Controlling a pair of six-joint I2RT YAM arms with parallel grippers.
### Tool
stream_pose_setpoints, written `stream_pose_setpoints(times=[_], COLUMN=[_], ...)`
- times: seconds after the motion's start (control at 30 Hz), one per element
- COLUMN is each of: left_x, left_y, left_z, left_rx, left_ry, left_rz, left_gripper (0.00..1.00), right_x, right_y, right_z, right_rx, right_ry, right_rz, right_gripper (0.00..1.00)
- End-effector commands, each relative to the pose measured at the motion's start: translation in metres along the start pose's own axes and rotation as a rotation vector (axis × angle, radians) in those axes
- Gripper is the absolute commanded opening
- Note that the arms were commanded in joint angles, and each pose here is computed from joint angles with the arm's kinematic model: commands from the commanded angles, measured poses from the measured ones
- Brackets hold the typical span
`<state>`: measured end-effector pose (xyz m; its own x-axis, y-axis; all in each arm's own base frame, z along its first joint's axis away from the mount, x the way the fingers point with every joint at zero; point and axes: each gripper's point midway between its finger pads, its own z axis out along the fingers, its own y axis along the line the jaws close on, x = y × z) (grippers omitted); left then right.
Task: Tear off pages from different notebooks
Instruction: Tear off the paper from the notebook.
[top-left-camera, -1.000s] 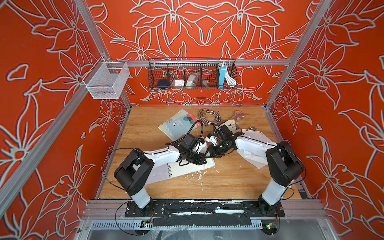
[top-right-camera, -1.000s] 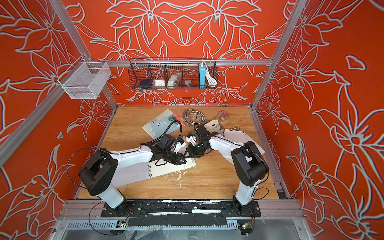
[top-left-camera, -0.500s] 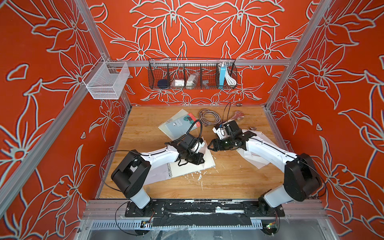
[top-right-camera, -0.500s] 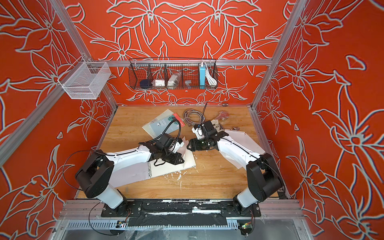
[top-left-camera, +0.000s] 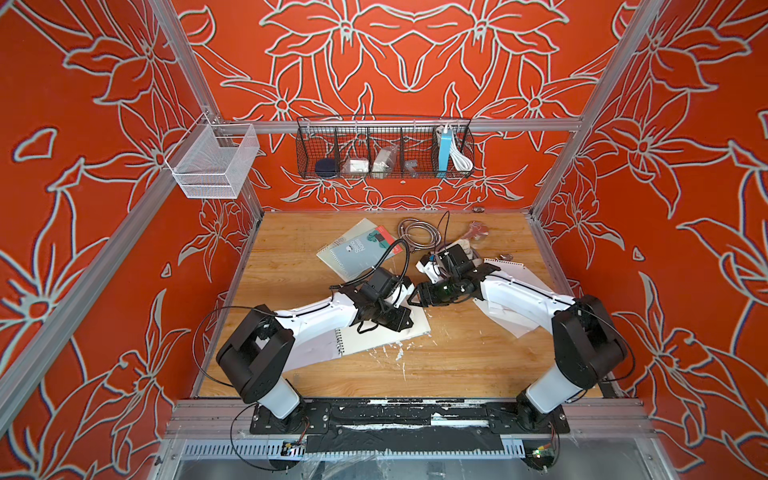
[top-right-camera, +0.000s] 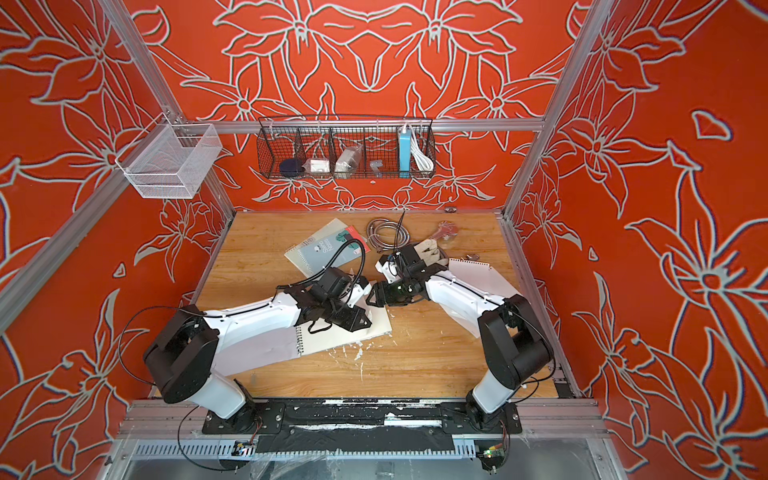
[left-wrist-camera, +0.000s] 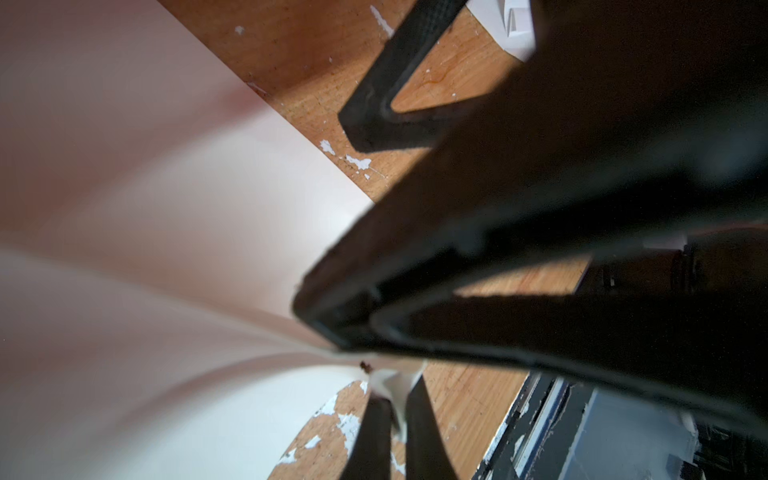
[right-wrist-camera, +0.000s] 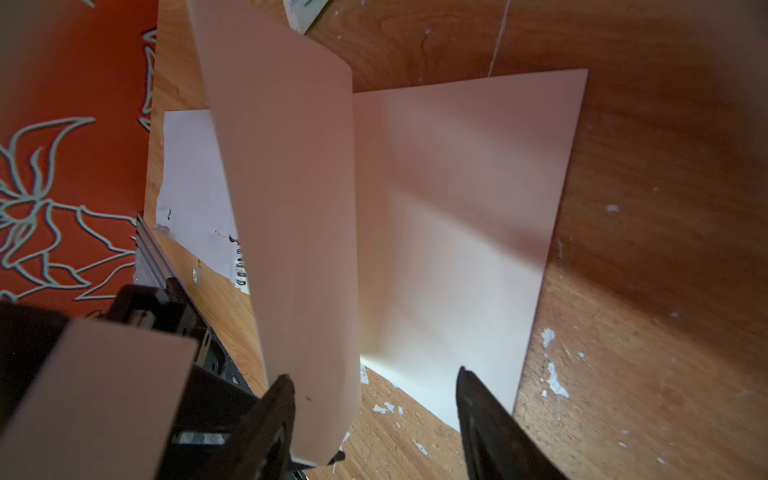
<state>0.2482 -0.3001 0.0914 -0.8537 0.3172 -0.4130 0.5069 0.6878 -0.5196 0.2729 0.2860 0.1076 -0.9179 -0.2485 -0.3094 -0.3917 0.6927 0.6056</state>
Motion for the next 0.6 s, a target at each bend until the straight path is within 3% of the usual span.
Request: stream_pose_setpoints(times=[0.0,0.37,0.57], left_x=[-0.007,-0.001,0.0], left_y=[-0.008,0.002,0.004], left_z=[-0.004,0.0,0.001], left_rx=[0.007,-0.031,-0.031], left_ry=[-0.012,-0.001,0.004], left_rz=[0.039,0.035,0.033], left_gripper=[0.0,0.0,0.0], right_x=[-0.002,-0.012,-0.01], right_y=[0.011,0.014,0.016], right_z=[0.007,-0.015,-0.015], right_rx=[-0.035,-0.003,-0.021], right_ry=[0.02,-0.068,-0.06], right_rz=[-0.006,-0.044,-0.045], right_gripper=[0.63,0.64,0.64])
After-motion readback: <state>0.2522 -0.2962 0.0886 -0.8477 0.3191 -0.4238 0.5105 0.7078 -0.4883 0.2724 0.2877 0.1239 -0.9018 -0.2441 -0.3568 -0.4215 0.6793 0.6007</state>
